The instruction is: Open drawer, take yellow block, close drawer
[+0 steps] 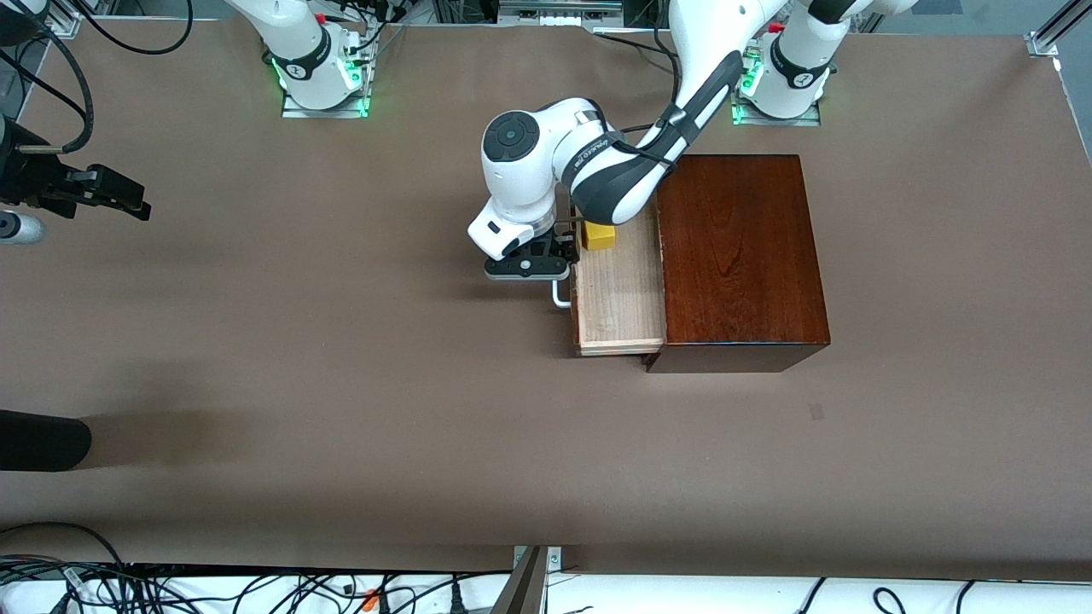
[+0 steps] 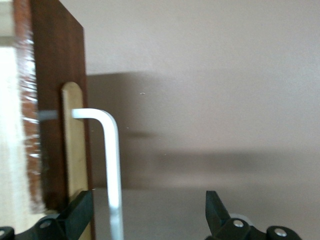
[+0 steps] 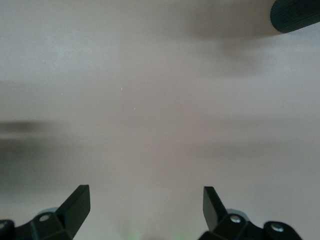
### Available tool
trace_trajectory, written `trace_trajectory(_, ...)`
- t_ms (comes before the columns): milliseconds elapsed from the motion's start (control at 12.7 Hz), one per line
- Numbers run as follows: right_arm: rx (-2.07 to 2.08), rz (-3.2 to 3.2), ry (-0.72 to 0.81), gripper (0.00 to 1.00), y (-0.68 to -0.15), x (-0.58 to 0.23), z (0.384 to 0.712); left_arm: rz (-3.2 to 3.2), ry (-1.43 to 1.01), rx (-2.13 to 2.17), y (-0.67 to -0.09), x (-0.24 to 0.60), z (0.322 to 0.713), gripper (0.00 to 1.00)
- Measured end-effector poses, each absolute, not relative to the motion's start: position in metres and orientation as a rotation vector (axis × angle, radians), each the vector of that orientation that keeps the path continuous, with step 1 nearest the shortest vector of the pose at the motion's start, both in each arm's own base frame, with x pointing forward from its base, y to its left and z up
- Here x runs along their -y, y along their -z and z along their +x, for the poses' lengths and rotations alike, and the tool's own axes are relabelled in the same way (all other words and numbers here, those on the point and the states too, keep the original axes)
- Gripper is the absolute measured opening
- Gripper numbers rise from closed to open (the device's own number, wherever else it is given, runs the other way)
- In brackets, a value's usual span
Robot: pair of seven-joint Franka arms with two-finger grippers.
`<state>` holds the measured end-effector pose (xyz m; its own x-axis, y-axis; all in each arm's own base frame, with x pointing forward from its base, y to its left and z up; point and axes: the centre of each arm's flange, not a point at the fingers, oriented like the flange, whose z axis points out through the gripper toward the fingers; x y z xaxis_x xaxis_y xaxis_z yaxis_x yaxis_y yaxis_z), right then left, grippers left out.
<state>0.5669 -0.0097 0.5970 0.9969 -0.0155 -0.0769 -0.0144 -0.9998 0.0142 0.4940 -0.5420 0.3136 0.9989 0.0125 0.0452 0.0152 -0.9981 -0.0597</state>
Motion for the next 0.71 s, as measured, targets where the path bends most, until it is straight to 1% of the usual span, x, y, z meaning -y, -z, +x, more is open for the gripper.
trace_trajectory(157,0.023,3.126,0.120,1.00,-0.597,0.010,0.567,-3.062,0.071,0.012,-0.345,0.536,0.500,1.00)
trace_trajectory(471,0.021,3.126,0.119,1.00,-0.597,0.009,0.567,-2.971,0.030,-0.091,-0.441,0.483,0.510,1.00)
trace_trajectory(707,0.034,3.127,0.113,1.00,-0.599,-0.003,0.566,-2.954,-0.035,-0.100,-0.496,0.394,0.551,1.00)
